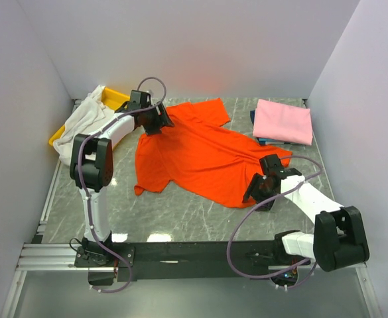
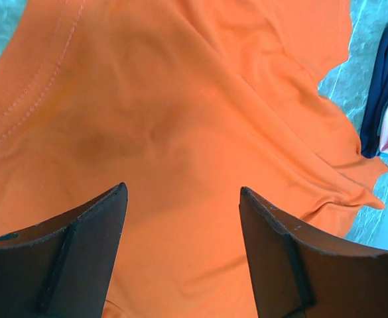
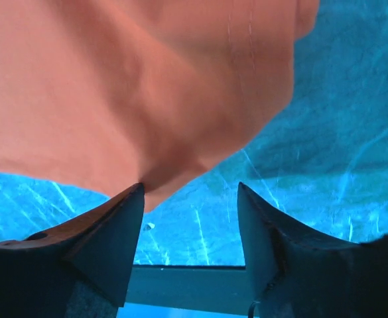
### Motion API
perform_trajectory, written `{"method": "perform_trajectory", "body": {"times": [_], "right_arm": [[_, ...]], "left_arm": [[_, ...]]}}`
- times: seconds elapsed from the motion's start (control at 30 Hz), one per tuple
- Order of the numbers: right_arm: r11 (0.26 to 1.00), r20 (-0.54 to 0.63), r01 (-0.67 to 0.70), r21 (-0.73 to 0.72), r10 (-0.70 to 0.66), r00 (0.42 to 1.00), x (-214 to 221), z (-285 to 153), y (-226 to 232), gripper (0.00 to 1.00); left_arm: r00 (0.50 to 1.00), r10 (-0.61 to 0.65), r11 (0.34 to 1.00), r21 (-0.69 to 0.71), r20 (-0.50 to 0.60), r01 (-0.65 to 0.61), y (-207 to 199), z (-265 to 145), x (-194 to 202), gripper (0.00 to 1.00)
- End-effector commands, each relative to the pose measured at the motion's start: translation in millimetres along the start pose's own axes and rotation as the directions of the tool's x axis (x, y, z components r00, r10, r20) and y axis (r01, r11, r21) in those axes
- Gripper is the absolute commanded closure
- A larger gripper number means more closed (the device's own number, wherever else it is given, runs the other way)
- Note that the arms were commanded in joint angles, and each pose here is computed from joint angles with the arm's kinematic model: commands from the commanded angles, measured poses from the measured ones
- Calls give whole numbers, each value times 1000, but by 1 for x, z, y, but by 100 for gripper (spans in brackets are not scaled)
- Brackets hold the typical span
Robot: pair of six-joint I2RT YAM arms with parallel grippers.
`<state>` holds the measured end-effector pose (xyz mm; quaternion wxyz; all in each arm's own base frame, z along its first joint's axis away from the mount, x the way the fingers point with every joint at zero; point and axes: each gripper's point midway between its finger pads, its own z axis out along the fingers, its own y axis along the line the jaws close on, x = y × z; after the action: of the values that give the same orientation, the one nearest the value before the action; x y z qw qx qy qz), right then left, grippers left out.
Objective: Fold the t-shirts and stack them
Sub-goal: Flatten the tshirt out
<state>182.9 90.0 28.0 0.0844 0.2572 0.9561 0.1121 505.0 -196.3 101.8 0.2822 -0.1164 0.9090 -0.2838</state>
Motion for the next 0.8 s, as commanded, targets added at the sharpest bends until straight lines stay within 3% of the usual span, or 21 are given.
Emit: {"method": "perform_trajectory", "body": {"times": [0.0, 0.33, 0.43, 0.47, 0.57, 0.7, 0.77], "right_arm": [[1000, 48, -2, -19, 3, 999, -12, 7, 7, 36], [1000, 64, 28, 10, -29, 998, -28, 20, 12, 58], [999, 56, 42, 20, -43, 997, -30, 19, 13, 72], [999, 64, 47, 18, -48, 997, -33, 15, 16, 83], [997, 65, 64, 42, -66, 996, -35, 3, 14, 100], [993, 30, 87, 79, -90, 996, -23, -30, 6, 100], [994, 70, 85, 66, -89, 994, -28, -52, 10, 100]], "left_arm": [[1000, 5, 999, 34, 10, -6, -8, 0, -1, 26], [999, 17, 999, -30, -39, -18, 21, 27, 15, 26], [999, 18, 999, -44, -49, -20, 31, 34, 22, 26], [999, 19, 998, -52, -51, -22, 34, 36, 23, 26], [997, 13, 997, -74, -76, -18, 46, 42, 32, 26], [996, -7, 993, -114, -85, -3, 64, 43, 39, 26], [996, -26, 992, -124, -84, 15, 74, 41, 42, 26]]}}
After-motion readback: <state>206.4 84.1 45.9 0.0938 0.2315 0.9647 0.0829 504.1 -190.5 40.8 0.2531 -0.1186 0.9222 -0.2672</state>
